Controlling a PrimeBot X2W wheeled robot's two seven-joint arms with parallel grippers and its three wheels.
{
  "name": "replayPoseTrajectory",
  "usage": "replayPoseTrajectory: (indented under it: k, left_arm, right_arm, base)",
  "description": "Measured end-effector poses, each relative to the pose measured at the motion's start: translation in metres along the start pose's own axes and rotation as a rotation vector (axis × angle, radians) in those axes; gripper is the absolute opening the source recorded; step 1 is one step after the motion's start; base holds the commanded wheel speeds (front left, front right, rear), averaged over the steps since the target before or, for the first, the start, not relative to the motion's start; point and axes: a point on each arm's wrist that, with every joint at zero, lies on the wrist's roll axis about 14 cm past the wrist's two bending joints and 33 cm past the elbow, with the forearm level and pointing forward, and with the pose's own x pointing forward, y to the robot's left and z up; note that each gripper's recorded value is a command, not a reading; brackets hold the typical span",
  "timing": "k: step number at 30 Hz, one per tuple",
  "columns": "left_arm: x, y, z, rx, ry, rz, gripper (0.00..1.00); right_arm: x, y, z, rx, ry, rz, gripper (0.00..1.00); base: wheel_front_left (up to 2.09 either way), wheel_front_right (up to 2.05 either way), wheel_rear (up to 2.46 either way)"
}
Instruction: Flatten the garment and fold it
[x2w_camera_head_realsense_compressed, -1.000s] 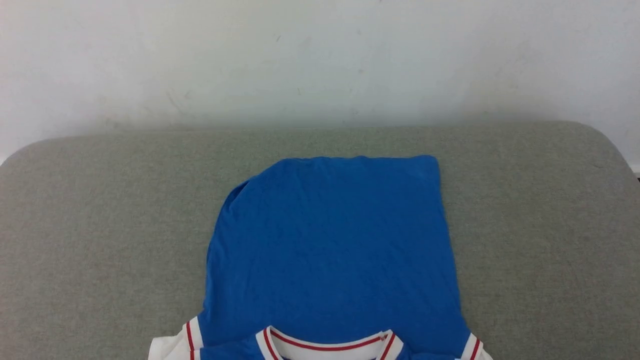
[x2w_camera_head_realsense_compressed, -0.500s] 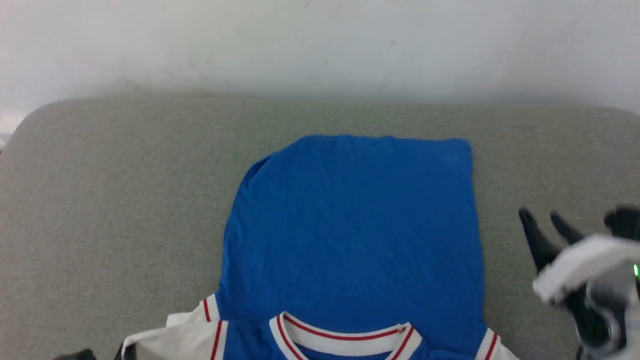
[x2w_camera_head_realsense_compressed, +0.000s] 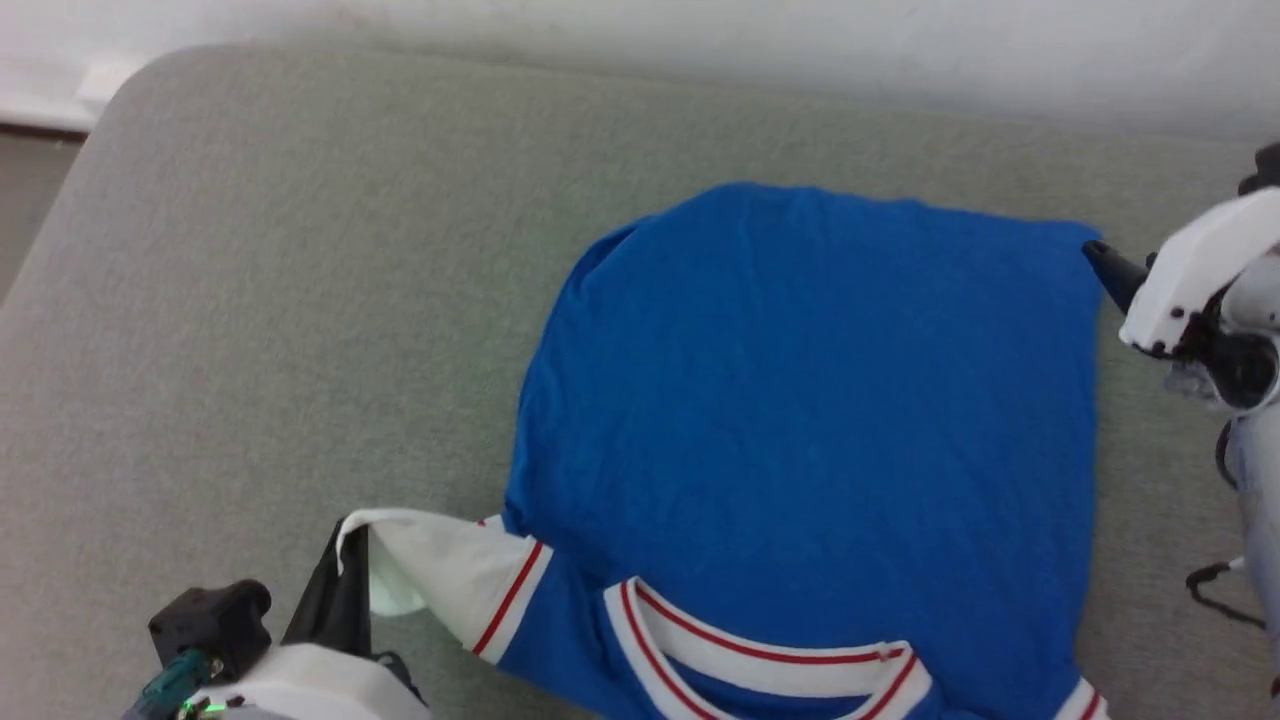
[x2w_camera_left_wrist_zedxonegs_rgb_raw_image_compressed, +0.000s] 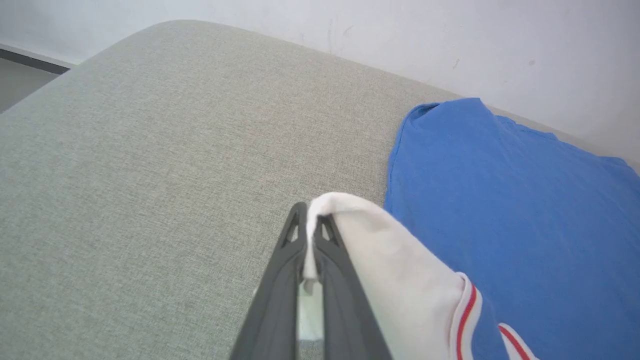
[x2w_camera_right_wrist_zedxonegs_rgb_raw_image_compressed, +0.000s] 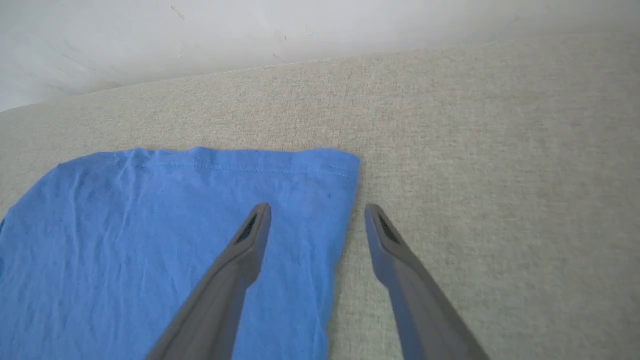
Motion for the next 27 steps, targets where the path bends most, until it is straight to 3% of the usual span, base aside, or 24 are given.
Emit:
replayPoseTrajectory:
  k: [13,14,15,17,22,27]
  left_arm:
    - [0.015,0.016,-0.019,0.026,0.056,0.063,0.00]
    - [0.015,0.019,-0.021,0.033,0.066,0.071,0.00]
    - [0.015,0.021,-0.024,0.038,0.074,0.078,0.00]
    - [0.015,0.024,-0.027,0.044,0.086,0.088,0.00]
    - [0.013,0.027,-0.027,0.047,0.083,0.091,0.00]
    - [0.008,0.035,-0.026,0.081,0.086,0.103,0.00]
  right_arm:
    - [0.063,0.010,-0.039,-0.079,0.327,-0.018,1.00]
    - [0.065,0.011,-0.042,-0.067,0.358,-0.015,0.90]
    - [0.066,0.012,-0.044,-0.057,0.384,-0.013,0.44]
    - [0.067,0.013,-0.046,-0.050,0.424,-0.014,0.00]
    - [0.060,0.018,-0.051,-0.053,0.460,-0.014,0.00]
    - [0.053,0.029,-0.040,-0.132,0.370,-0.008,0.00]
  base:
    - [0.00,0.00,0.00]
    - [0.00,0.00,0.00]
    - [0.00,0.00,0.00]
    - [0.00,0.00,0.00]
    - [0.00,0.00,0.00]
    - [0.00,0.00,0.00]
